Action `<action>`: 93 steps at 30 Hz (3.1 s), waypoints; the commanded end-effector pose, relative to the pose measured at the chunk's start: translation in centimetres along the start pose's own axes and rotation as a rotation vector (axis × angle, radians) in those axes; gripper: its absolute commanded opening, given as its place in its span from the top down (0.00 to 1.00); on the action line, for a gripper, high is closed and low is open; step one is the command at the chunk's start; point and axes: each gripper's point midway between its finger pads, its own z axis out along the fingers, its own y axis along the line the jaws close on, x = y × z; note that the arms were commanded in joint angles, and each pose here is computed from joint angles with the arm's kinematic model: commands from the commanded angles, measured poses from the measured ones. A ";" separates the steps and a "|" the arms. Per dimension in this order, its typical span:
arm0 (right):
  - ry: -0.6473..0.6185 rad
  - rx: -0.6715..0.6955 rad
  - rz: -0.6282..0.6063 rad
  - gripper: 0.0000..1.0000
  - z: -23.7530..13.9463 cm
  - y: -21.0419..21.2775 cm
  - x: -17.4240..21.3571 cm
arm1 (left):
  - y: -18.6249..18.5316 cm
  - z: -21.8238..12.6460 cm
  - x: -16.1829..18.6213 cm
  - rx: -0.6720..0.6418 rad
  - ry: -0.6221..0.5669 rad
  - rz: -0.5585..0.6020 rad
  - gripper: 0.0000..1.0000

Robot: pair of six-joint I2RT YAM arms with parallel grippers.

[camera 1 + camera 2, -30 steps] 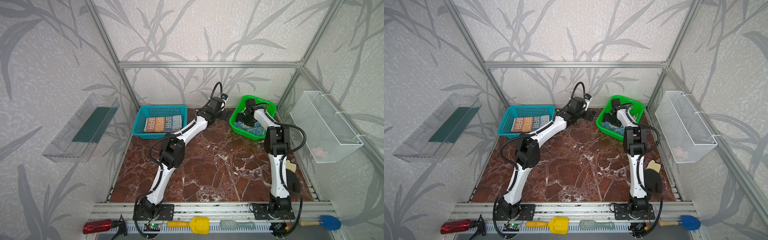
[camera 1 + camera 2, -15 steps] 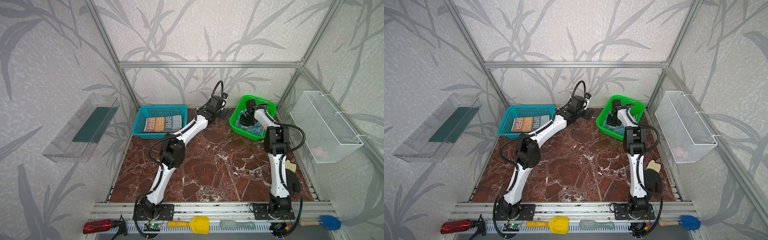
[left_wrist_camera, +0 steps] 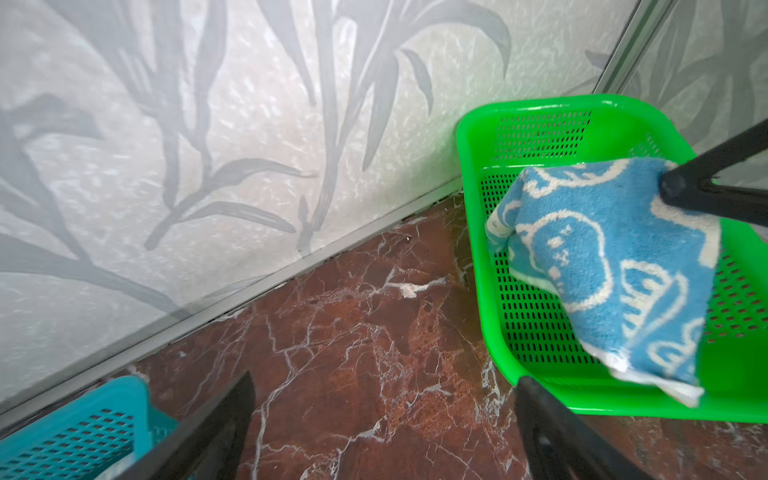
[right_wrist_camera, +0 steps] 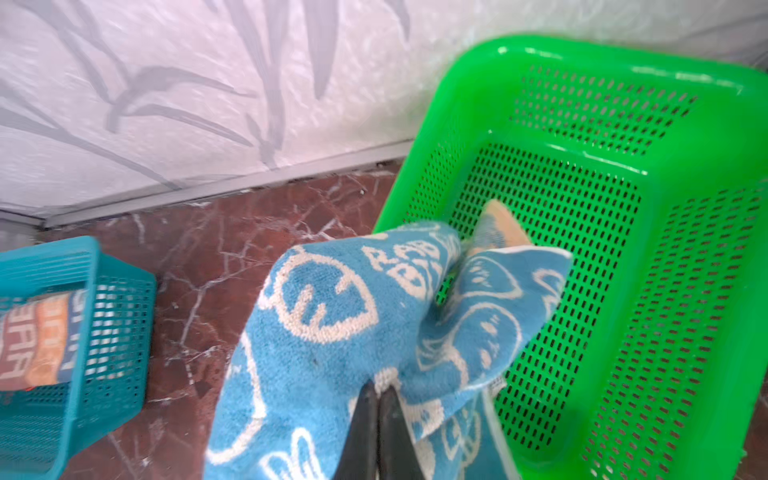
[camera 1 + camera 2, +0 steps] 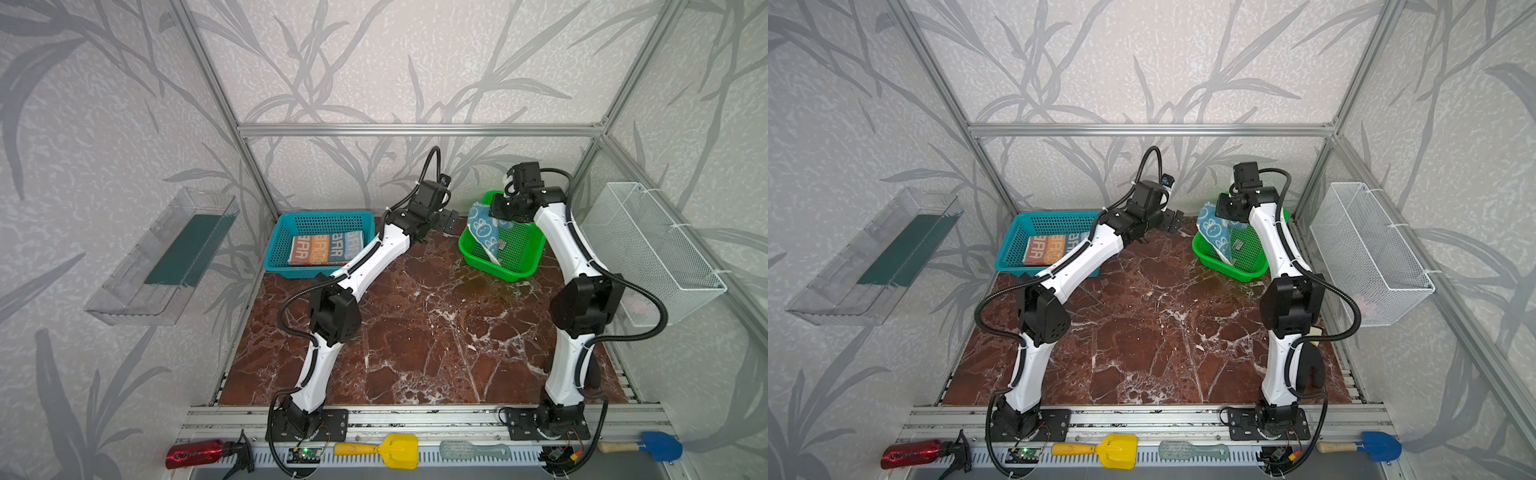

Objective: Fold and stack the towels

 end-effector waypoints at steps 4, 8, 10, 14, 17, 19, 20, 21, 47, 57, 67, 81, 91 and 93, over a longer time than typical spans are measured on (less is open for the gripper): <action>0.030 -0.105 -0.104 1.00 -3.4 6.2 1.0 | 3.6 -5.8 -0.1 -0.064 0.034 -0.123 0.01; 0.032 -0.198 -0.228 1.00 -7.3 12.8 2.5 | 7.5 -8.9 2.0 -0.142 0.053 -0.290 0.01; 0.029 -0.277 -0.290 1.00 -9.6 16.5 3.9 | 8.8 -10.8 3.5 -0.148 0.050 -0.357 0.01; -0.021 -0.379 -0.331 1.00 -12.4 20.7 5.0 | 11.9 -14.2 6.5 -0.200 0.048 -0.459 0.01; 0.010 -0.381 -0.315 1.00 -10.6 20.9 6.1 | 14.1 -16.4 8.7 -0.247 0.056 -0.529 0.01; 0.087 -0.346 -0.311 1.00 -7.9 20.1 8.1 | 14.8 -17.5 9.8 -0.265 0.063 -0.540 0.01; 0.126 -0.344 -0.307 0.99 -6.7 19.8 9.1 | 14.9 -17.8 10.1 -0.269 0.068 -0.540 0.01; 0.172 -0.342 -0.298 0.95 -5.0 19.5 10.6 | 15.0 -18.0 10.5 -0.275 0.076 -0.538 0.01; 0.477 -0.281 -0.200 0.25 0.5 12.1 28.7 | 8.6 -15.1 23.3 -0.061 0.380 -0.722 0.01; 0.522 -0.270 -0.146 0.39 3.7 11.8 32.0 | 6.8 -12.2 26.5 -0.091 0.473 -0.672 0.01; 0.473 -0.214 -0.097 0.47 6.9 11.0 30.4 | 5.2 -6.1 27.2 -0.112 0.538 -0.615 0.01; 0.404 -0.126 -0.075 0.47 7.2 5.8 27.0 | 1.7 -2.3 32.8 -0.101 0.694 -0.572 0.01; 0.395 -0.221 -0.087 0.55 4.5 8.4 27.8 | 1.3 -2.9 31.5 -0.078 0.663 -0.582 0.01; 0.410 -0.234 -0.074 0.55 4.9 8.7 28.3 | 1.2 -2.9 31.5 -0.078 0.664 -0.581 0.01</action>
